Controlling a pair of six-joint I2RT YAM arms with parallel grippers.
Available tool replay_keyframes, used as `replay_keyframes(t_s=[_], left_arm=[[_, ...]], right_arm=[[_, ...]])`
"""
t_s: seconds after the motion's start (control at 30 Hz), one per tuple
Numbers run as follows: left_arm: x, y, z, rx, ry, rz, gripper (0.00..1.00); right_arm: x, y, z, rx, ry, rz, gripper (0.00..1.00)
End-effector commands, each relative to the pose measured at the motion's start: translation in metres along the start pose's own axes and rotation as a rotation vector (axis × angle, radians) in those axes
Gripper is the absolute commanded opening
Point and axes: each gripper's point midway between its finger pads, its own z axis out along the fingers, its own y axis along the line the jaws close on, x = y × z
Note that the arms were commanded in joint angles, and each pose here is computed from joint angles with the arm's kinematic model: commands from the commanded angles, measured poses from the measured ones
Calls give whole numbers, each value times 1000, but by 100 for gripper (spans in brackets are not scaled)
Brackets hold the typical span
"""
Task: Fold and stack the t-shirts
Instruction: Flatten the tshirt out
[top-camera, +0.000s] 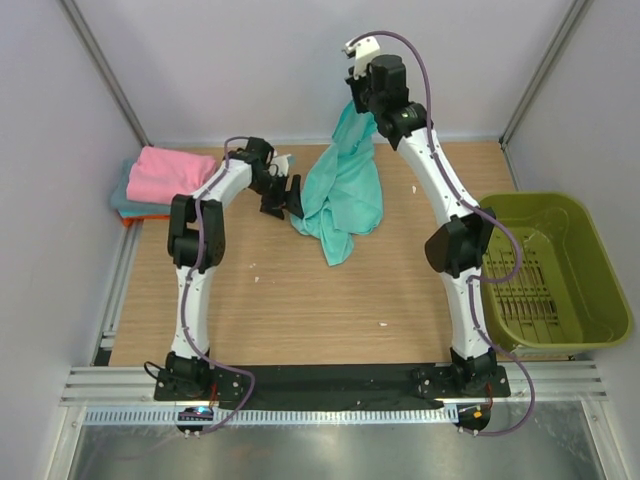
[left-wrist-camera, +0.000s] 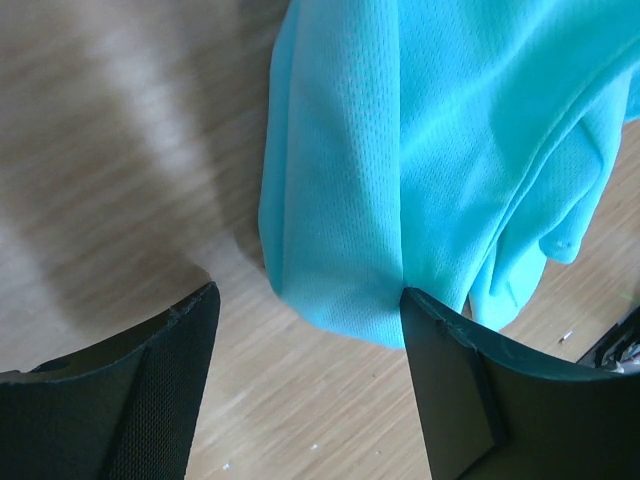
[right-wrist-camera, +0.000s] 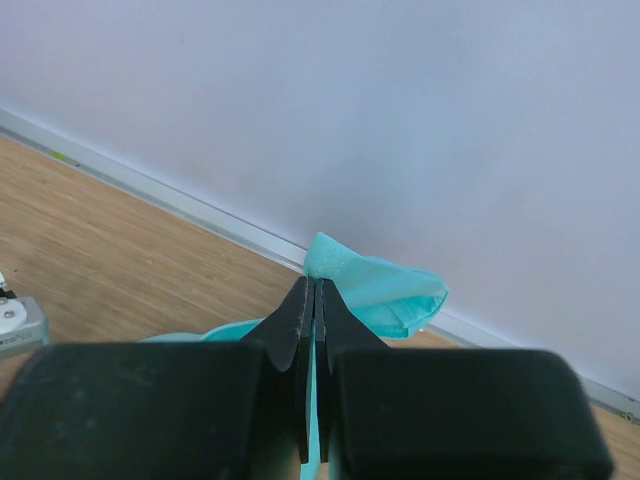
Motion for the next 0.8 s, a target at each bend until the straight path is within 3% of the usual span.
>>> replay_keyframes(t_s=[0.0, 0.3, 0.6, 0.77], left_arm=[[3, -28, -38, 13, -27, 14, 74], [25, -71, -69, 52, -5, 34, 69], [46, -101, -26, 37, 76, 126, 66], [43, -84, -13, -46, 94, 145, 62]], right_arm=[[-18, -4, -3, 22, -48, -13, 3], [-15, -4, 5, 23, -54, -3, 3], [-15, -13, 7, 5, -66, 40, 3], [-18, -32, 5, 23, -75, 65, 3]])
